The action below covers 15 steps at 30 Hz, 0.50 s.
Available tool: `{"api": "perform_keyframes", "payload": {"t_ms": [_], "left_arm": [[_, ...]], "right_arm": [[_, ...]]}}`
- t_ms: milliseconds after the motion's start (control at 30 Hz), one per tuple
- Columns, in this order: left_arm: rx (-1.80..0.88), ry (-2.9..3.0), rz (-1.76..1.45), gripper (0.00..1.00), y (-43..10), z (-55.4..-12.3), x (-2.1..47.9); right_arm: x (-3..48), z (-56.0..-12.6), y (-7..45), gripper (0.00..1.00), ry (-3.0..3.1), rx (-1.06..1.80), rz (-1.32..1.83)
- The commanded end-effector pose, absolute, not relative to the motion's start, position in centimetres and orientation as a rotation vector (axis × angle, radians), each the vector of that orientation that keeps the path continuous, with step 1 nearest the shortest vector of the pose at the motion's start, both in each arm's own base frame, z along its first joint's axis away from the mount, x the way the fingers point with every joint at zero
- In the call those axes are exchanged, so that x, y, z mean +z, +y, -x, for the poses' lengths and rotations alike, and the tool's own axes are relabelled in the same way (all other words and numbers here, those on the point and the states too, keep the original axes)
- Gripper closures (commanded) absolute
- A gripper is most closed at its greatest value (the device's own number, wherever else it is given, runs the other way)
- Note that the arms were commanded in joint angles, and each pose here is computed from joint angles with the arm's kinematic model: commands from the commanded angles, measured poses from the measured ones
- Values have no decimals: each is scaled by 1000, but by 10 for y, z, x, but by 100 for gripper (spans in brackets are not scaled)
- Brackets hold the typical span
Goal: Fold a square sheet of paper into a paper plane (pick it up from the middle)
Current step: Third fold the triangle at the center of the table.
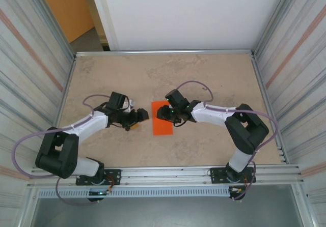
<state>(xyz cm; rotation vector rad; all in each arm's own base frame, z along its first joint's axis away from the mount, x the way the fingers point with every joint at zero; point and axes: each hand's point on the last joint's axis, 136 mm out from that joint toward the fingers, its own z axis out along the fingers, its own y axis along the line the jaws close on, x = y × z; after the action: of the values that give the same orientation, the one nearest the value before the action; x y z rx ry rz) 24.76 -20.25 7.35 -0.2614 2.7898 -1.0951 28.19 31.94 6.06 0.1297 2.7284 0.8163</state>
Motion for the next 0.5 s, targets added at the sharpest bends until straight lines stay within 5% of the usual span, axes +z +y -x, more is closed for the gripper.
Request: {"api": "perform_keyframes", "payload": {"t_ms": [0, 233, 467], "left_arm": [[-1145, 2819, 304, 26, -215, -237, 67], [-1184, 2864, 251, 48, -236, -226, 59], [-1211, 2886, 224, 58, -243, -227, 54]], "right_arm": [[38, -278, 308, 54, 2780, 747, -236], [14, -269, 296, 54, 2836, 720, -322], [-9, -260, 292, 55, 2898, 749, -416]]}}
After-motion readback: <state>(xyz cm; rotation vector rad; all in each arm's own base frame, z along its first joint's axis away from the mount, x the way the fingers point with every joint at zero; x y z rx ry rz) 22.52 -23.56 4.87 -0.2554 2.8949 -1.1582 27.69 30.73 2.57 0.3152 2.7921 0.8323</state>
